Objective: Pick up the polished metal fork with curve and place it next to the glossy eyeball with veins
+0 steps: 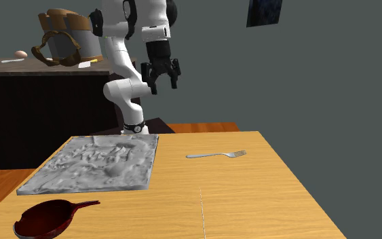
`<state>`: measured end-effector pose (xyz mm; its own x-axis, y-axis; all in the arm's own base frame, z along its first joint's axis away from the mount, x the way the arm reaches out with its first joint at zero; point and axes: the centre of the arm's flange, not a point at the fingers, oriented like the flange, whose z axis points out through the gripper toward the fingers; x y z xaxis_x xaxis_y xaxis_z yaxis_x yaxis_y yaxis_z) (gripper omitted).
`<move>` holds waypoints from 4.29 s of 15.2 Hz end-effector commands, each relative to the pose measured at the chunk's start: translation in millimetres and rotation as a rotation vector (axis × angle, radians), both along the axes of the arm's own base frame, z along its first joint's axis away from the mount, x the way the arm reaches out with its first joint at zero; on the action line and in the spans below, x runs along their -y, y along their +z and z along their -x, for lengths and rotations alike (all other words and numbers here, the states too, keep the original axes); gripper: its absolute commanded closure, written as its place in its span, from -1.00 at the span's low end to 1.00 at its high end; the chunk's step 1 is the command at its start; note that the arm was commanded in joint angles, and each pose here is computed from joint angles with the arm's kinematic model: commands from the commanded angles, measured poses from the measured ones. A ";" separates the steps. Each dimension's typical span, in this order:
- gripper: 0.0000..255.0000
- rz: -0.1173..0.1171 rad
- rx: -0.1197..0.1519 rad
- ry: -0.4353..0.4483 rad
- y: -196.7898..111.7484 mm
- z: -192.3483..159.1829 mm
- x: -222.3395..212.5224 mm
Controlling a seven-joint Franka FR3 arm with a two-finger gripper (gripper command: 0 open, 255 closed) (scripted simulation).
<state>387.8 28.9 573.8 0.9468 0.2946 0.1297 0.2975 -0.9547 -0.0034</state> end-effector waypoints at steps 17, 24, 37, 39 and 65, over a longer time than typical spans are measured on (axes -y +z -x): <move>-1.00 0.019 -0.038 0.402 -151.1 -135.5 -127.1; -1.00 0.026 -0.051 0.542 -205.7 -168.3 -182.5; -1.00 0.026 -0.051 0.542 -245.6 -170.0 -185.0; -1.00 0.026 -0.051 0.542 -245.5 -170.0 -185.0; 1.00 0.026 -0.051 0.542 -161.1 -170.0 -185.0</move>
<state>558.4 214.5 407.5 0.6630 0.7449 0.0743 0.7474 -0.6643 -0.0093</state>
